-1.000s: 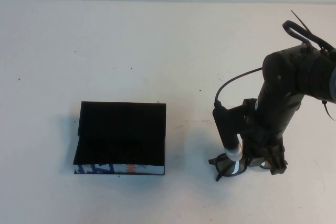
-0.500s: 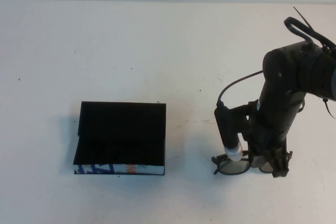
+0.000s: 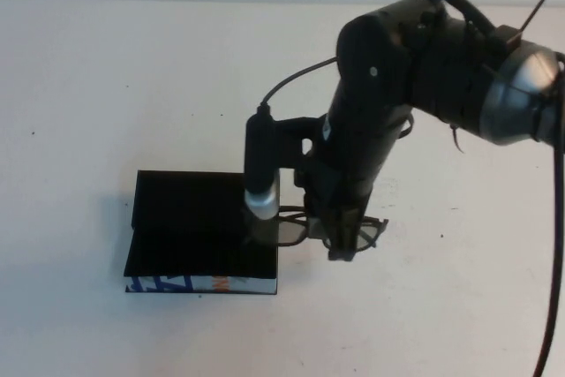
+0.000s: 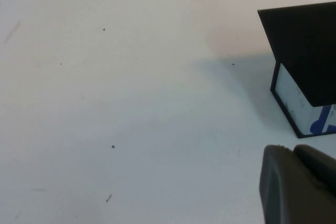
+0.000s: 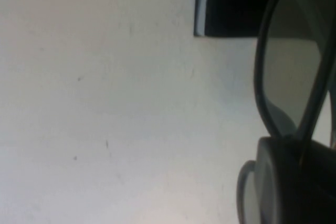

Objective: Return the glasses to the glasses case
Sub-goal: Place the glasses in the glasses case

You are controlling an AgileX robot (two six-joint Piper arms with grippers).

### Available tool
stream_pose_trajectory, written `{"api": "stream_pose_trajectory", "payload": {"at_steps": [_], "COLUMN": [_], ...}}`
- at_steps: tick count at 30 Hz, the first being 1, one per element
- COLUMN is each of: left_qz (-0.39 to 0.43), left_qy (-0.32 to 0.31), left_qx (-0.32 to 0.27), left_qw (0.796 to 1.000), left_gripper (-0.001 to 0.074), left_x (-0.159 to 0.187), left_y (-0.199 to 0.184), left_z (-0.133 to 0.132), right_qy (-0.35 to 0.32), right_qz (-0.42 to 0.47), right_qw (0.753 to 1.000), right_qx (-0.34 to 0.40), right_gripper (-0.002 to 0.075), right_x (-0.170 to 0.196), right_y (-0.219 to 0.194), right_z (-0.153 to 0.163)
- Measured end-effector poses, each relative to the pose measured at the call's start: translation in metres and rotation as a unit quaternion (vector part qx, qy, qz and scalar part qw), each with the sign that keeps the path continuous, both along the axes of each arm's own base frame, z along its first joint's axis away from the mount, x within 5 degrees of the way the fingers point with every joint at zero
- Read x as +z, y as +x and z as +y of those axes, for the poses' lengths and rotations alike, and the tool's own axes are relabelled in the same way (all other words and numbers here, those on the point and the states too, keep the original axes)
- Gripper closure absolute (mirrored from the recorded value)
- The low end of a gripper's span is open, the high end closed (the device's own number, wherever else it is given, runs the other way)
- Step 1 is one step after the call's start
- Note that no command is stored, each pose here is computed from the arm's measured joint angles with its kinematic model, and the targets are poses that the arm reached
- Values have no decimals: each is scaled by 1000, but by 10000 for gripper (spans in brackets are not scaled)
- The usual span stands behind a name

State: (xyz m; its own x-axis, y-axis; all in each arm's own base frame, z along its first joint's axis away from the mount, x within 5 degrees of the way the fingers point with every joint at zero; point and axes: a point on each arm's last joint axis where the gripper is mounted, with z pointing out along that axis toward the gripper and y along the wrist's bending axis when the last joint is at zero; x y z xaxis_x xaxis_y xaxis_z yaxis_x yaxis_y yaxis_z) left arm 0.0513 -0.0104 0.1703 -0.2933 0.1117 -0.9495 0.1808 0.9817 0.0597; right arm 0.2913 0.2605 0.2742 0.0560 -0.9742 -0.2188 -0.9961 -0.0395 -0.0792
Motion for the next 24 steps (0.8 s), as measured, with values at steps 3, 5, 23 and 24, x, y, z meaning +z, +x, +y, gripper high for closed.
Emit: {"api": "stream_pose_trajectory", "payload": {"at_steps": [3, 5, 23, 24], "left_qz": [0, 0, 0, 0], "left_qy": [0, 0, 0, 0], "left_qx": [0, 0, 0, 0], "left_qw": [1000, 1000, 1000, 1000], "left_gripper": [738, 738, 738, 738], "left_x": [0, 0, 0, 0], "left_y": [0, 0, 0, 0], "left_z": [0, 0, 0, 0], "right_qy": [5, 7, 25, 24], "right_qz": [2, 4, 3, 3], "right_qw": [1000, 1000, 1000, 1000], "right_qx": [1, -1, 7, 8], "right_gripper": [715, 715, 717, 717], "right_x": [-3, -7, -33, -34], "right_y": [-2, -3, 0, -1], "right_z": [23, 38, 108, 109]}}
